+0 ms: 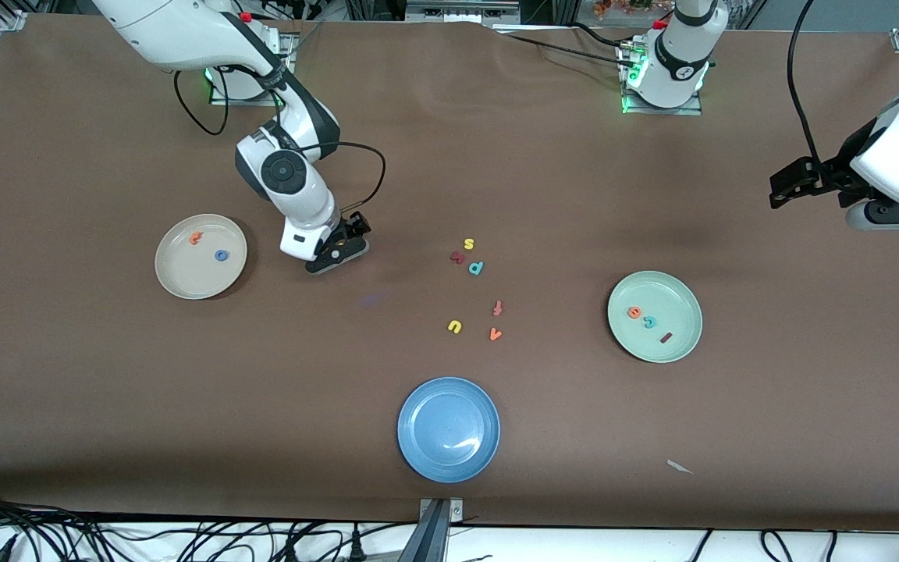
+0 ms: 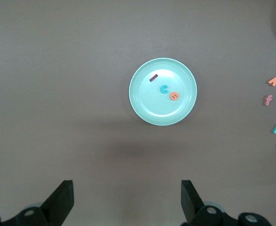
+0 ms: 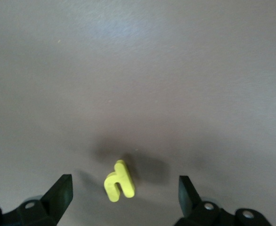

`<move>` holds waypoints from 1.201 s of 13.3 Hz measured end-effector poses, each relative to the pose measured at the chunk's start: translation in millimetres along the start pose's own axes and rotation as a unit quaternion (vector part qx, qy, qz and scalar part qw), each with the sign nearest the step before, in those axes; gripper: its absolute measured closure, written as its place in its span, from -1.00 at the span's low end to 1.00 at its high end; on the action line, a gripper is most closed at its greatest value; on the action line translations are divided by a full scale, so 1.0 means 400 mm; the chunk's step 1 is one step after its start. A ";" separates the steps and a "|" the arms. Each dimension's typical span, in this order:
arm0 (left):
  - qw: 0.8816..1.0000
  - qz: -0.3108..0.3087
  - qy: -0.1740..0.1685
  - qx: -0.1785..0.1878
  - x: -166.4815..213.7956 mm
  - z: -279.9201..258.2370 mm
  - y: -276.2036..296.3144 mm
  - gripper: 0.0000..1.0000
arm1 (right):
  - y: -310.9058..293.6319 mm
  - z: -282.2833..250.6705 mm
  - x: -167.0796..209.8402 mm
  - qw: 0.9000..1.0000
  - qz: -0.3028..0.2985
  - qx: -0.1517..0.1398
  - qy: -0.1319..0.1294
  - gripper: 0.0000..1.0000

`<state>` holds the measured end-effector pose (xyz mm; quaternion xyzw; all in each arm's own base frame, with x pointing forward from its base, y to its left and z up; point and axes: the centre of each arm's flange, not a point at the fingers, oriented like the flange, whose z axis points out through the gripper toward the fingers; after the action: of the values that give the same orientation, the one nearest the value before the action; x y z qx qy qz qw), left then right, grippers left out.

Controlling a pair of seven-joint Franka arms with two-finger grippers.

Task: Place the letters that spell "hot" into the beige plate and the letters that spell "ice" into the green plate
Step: 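Move the right gripper to the yellow letter and grasp it, then carry the yellow letter to the beige plate and release it with the right gripper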

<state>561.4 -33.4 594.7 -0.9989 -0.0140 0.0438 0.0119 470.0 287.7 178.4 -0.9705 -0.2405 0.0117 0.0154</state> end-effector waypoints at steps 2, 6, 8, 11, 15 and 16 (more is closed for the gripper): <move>1.000 0.000 -0.004 0.000 -0.002 0.002 0.001 -1.00 | -0.015 0.011 -0.004 1.000 -0.015 0.001 -0.004 -0.99; 1.000 0.000 -0.004 0.000 -0.003 -0.003 0.000 -1.00 | -0.030 0.015 -0.006 0.998 -0.061 0.001 -0.005 -0.72; 1.000 0.000 -0.003 0.000 -0.004 -0.006 0.000 -1.00 | -0.030 0.015 -0.006 0.998 -0.070 0.000 -0.005 -0.22; 1.000 0.000 -0.003 0.000 -0.004 -0.006 -0.001 -1.00 | -0.030 0.015 -0.006 0.997 -0.080 -0.005 -0.004 -0.16; 1.000 -0.001 -0.004 0.000 -0.004 -0.005 -0.002 -1.00 | -0.027 0.011 -0.005 0.997 -0.082 -0.007 -0.002 0.09; 1.000 -0.001 -0.004 0.000 -0.004 -0.005 -0.002 -1.00 | -0.025 0.009 -0.004 0.997 -0.082 -0.008 -0.001 0.26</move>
<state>560.1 -32.8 597.0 -0.9987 -0.0146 0.0476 0.0121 463.8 295.7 175.4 -0.9476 -0.3192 0.0098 0.0080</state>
